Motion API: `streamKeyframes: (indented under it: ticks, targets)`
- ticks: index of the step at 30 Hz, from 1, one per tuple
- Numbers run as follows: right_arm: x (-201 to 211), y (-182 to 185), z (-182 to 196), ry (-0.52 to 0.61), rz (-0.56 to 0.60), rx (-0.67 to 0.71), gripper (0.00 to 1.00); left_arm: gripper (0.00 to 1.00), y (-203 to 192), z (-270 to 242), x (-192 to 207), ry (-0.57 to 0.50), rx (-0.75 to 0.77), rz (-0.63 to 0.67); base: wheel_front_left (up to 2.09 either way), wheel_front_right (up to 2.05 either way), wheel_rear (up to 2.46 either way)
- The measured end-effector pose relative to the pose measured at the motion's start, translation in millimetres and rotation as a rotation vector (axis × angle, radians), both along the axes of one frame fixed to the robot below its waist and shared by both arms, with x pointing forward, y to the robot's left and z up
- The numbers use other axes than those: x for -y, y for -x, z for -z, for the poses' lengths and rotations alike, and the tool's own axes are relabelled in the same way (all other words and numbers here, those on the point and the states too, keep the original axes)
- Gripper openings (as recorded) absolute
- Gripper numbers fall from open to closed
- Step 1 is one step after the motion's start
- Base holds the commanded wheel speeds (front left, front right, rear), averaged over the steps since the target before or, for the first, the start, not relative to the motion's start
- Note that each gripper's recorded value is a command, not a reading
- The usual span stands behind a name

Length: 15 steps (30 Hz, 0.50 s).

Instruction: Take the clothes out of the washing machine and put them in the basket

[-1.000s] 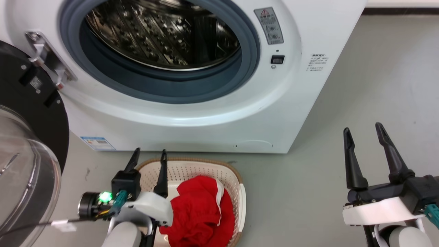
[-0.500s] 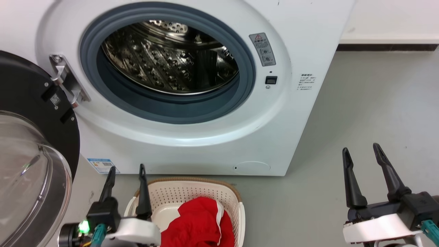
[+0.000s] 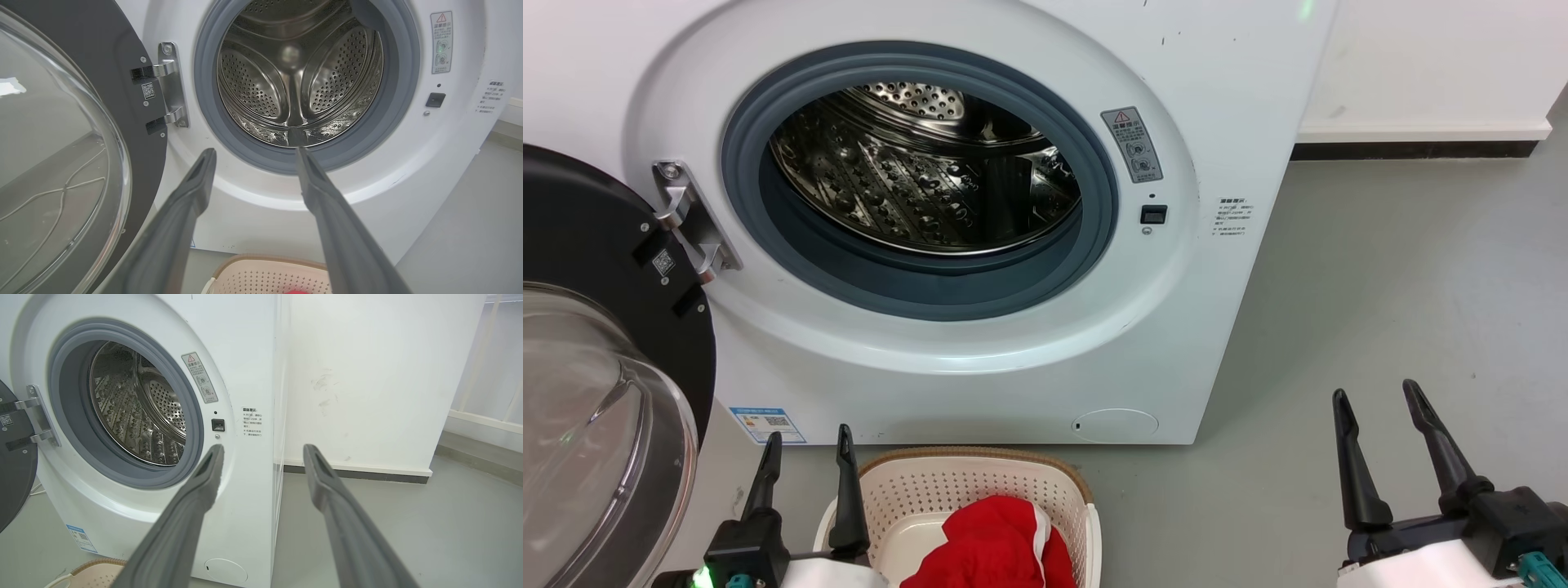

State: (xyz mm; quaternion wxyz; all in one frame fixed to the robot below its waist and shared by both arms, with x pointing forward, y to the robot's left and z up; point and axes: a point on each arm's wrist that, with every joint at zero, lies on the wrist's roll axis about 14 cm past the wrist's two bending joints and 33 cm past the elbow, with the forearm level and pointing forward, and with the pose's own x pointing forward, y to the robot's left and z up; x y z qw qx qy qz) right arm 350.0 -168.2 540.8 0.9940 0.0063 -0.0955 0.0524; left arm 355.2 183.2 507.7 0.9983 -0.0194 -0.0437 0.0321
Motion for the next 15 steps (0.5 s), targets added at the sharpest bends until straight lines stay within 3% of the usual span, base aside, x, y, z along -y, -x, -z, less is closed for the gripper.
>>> streamKeyframes:
  ticks: [15]
  targets:
    - [1.9,4.3,3.6,-0.006,0.007,-0.012,1.0,1.0,1.9,-0.4,2.9,0.003,0.001,0.01,0.0,0.0,0.0]
